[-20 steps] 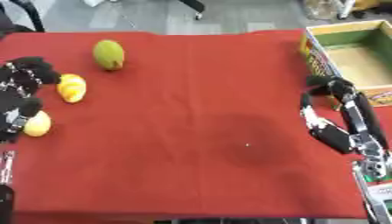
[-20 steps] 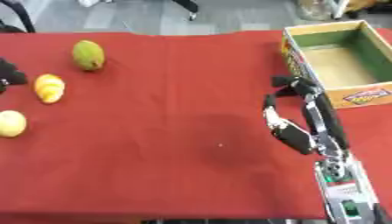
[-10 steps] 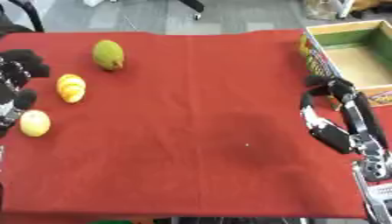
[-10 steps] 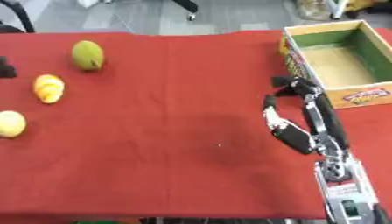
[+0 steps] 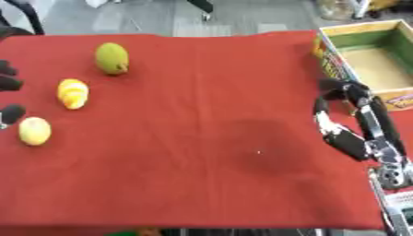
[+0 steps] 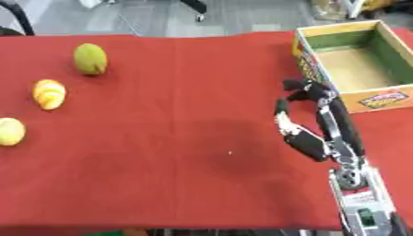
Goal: Pick up the objects with one hand, pass them to the other hand, and then place them into the box on the other side of the table.
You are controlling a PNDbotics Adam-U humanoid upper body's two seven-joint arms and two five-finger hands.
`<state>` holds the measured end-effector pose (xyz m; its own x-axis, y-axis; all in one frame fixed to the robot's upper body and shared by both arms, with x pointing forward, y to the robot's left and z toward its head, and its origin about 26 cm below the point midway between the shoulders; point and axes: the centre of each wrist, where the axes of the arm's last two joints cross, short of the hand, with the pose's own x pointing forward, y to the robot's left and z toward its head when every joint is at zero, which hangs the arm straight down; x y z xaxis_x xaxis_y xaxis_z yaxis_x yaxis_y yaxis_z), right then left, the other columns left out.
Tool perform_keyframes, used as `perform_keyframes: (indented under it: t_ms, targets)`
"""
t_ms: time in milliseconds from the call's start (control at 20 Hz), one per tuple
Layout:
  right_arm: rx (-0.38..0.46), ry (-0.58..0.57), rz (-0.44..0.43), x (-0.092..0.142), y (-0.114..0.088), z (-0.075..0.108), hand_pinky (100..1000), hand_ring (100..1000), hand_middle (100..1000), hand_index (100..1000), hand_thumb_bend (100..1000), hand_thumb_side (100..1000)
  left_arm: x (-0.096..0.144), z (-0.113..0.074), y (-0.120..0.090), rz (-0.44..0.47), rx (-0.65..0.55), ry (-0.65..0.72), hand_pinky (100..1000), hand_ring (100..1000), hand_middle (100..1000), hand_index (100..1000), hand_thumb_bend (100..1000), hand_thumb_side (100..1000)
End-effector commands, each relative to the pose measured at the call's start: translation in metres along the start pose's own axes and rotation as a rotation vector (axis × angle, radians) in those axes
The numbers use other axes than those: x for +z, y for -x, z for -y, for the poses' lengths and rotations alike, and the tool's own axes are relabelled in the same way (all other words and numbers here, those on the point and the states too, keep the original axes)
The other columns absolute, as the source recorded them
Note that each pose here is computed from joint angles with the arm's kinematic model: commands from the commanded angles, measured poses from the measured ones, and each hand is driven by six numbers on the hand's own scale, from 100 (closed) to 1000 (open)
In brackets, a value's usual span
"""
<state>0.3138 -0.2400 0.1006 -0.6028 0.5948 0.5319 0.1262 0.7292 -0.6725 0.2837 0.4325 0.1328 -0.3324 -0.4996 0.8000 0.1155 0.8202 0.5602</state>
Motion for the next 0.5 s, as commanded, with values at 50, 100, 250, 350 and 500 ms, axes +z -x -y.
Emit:
perform_keyframes:
  t_ms: [50, 100, 250, 350, 500]
  targets:
    - [0.031, -0.008, 0.013, -0.001, 0.001, 0.007, 709, 642, 681, 802, 100, 588, -0.005, -0.026, -0.004, -0.112, -0.114, 0.107, 773, 662, 691, 829, 804, 362]
    - [0.033, -0.009, 0.011, 0.0, 0.002, 0.007, 709, 642, 681, 802, 100, 589, -0.009, -0.03, -0.003, -0.148, -0.135, 0.142, 776, 655, 690, 835, 812, 363]
    - [0.034, -0.013, 0.008, 0.001, 0.002, 0.007, 709, 642, 681, 802, 100, 590, -0.024, -0.041, -0.004, -0.24, -0.204, 0.237, 783, 661, 701, 830, 823, 366]
    - [0.034, -0.015, 0.008, 0.001, 0.002, 0.007, 709, 643, 682, 802, 100, 591, -0.035, -0.05, -0.006, -0.3, -0.254, 0.287, 785, 665, 702, 825, 827, 360]
    - [0.03, -0.016, 0.01, 0.001, 0.002, 0.006, 710, 643, 682, 803, 100, 591, -0.049, -0.066, -0.011, -0.388, -0.346, 0.323, 784, 667, 704, 824, 831, 356]
